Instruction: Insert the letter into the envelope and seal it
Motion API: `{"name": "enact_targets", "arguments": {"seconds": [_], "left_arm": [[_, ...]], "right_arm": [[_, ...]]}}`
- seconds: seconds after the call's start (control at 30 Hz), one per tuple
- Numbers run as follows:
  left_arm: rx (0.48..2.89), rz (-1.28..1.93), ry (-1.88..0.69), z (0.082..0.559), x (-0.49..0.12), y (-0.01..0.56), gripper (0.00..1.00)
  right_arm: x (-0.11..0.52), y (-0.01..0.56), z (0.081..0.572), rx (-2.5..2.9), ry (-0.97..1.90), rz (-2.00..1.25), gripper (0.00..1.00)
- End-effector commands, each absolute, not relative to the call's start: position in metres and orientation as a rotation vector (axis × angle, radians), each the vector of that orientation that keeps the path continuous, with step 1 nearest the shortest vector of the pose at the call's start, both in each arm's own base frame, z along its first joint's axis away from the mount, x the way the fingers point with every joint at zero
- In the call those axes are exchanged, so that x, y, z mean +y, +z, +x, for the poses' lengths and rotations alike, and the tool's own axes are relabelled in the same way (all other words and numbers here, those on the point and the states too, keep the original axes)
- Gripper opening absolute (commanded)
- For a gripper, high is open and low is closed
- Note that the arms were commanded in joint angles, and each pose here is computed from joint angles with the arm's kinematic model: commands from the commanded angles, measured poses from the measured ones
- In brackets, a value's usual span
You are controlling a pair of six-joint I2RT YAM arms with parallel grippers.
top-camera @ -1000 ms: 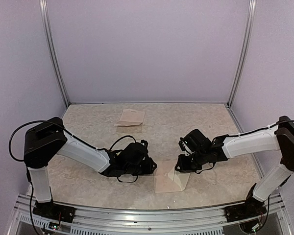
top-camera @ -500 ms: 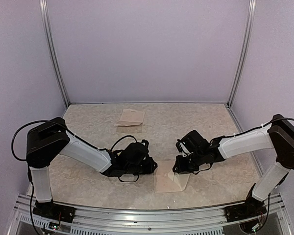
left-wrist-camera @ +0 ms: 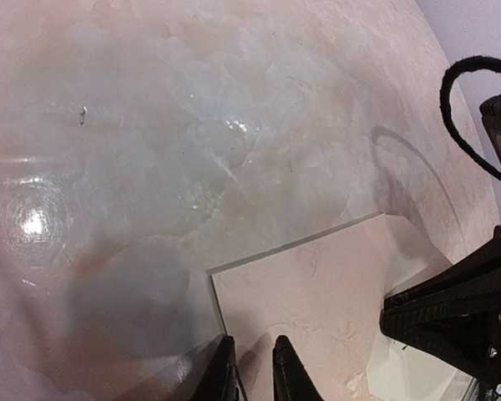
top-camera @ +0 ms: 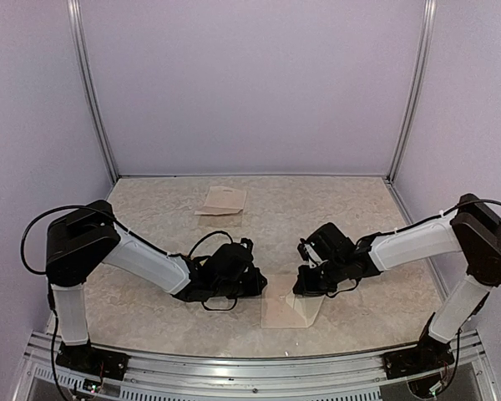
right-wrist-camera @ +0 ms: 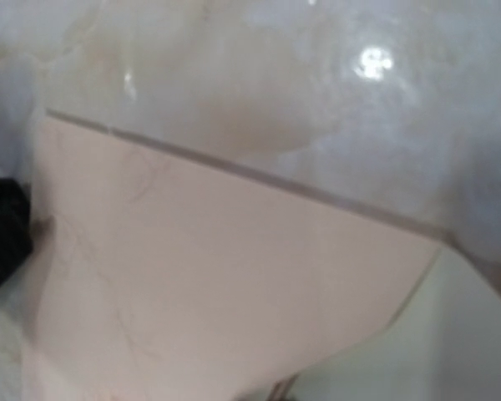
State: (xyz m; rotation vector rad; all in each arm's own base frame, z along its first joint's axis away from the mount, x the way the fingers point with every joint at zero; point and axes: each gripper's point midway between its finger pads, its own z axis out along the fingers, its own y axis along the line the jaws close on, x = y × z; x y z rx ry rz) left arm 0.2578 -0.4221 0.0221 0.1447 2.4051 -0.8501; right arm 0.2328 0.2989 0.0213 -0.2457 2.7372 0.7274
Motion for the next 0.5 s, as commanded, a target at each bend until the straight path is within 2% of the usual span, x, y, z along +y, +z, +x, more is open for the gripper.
{"name": "enact_targets", "arguments": {"seconds": [0.0, 0.47], "left_arm": [[2.431, 0.171, -0.857, 0.25, -0.426, 0.011, 0.14], [2.427, 0.175, -0.874, 0.246, -0.432, 0.013, 0.14]], "right_arm": [[0.303, 0.017, 0.235, 2.742, 0.75, -0.244, 0.07], [0.321, 0.023, 0.236, 2.719, 0.819, -0.272, 0.06]]}}
